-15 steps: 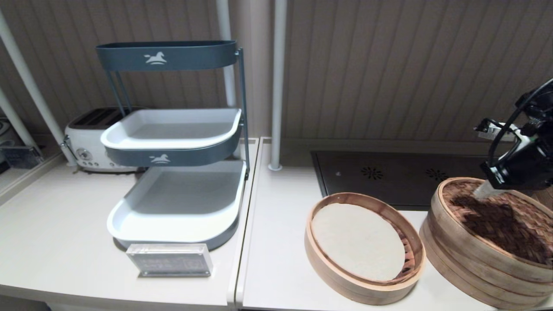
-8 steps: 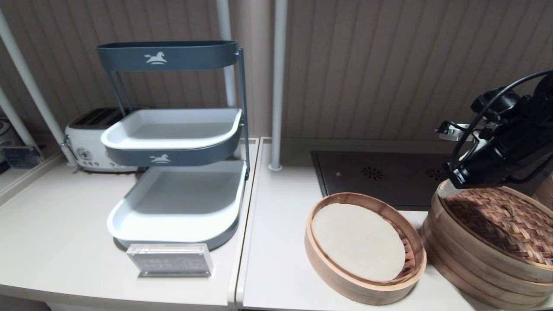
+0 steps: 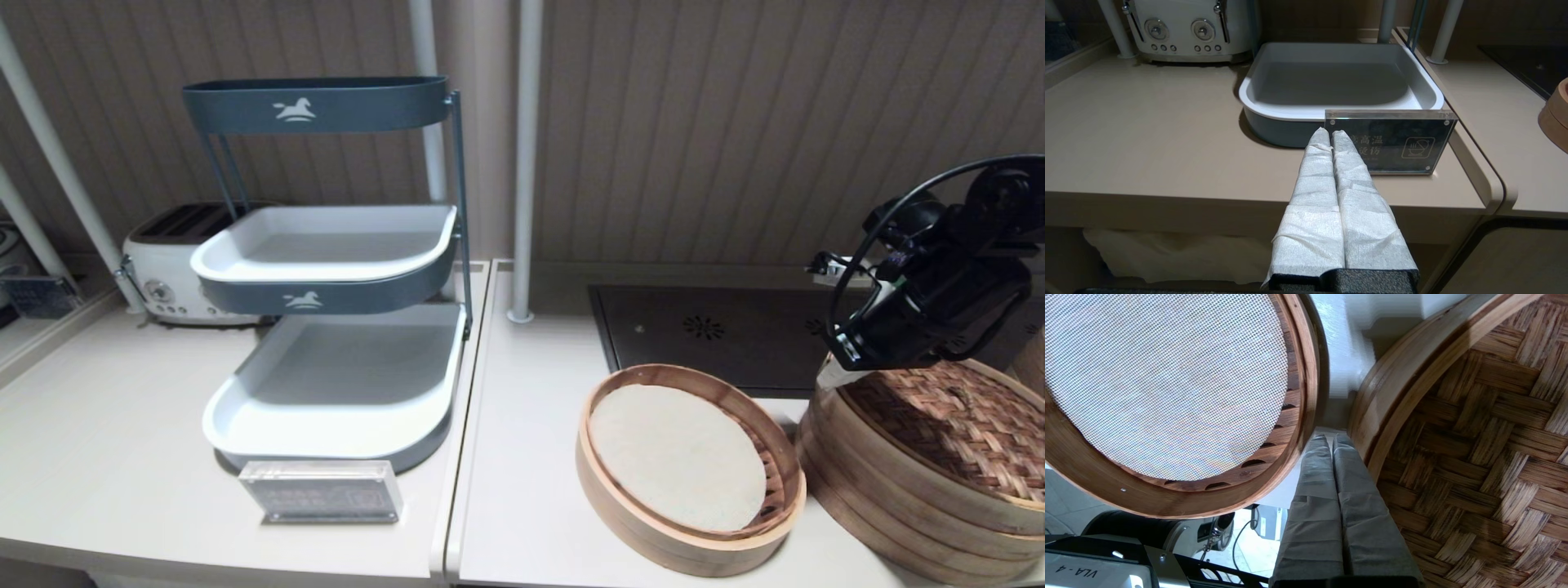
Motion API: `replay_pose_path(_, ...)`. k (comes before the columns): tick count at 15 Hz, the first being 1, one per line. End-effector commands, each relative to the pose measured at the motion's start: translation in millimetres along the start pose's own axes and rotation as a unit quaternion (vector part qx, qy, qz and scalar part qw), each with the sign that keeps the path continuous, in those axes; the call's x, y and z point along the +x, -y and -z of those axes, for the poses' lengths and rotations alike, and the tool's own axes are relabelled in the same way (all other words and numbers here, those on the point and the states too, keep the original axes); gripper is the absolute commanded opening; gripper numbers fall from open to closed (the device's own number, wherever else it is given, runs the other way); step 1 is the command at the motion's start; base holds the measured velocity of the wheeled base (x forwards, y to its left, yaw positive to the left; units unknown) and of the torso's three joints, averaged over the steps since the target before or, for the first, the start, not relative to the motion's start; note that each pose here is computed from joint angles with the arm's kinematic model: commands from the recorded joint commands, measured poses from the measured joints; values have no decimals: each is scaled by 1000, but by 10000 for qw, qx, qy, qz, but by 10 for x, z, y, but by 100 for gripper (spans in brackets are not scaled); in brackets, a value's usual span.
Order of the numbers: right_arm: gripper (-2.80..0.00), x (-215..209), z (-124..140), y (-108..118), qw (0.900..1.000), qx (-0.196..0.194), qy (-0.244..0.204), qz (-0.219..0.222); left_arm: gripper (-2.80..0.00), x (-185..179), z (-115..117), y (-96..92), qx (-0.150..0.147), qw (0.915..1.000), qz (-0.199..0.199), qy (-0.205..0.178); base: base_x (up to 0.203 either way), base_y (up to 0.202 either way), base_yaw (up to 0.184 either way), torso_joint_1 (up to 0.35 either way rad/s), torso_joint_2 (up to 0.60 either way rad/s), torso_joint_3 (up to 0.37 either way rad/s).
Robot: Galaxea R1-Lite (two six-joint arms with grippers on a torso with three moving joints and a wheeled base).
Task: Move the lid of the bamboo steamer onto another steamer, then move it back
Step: Pick up the steamer
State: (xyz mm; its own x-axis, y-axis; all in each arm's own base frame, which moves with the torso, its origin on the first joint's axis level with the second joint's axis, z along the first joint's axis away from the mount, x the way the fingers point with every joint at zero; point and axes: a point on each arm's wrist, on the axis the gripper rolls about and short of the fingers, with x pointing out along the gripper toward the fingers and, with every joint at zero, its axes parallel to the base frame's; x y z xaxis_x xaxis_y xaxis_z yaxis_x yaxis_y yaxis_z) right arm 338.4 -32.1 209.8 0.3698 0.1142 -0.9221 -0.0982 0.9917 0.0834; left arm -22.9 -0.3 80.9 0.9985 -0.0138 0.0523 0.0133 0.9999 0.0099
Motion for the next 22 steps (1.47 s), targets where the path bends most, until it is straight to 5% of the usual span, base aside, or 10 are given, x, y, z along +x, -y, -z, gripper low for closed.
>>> replay_pose_path(1,-280,62,-3,25,9999,30,-103,-12,-280,16,77,0,-1,9999,1,-124,0,0,0,0,0,0)
replay_pose_path(22,-280,129,-6,273,9994,334,-102,83,-280,16,77,0,-1,9999,1,-124,0,0,0,0,0,0)
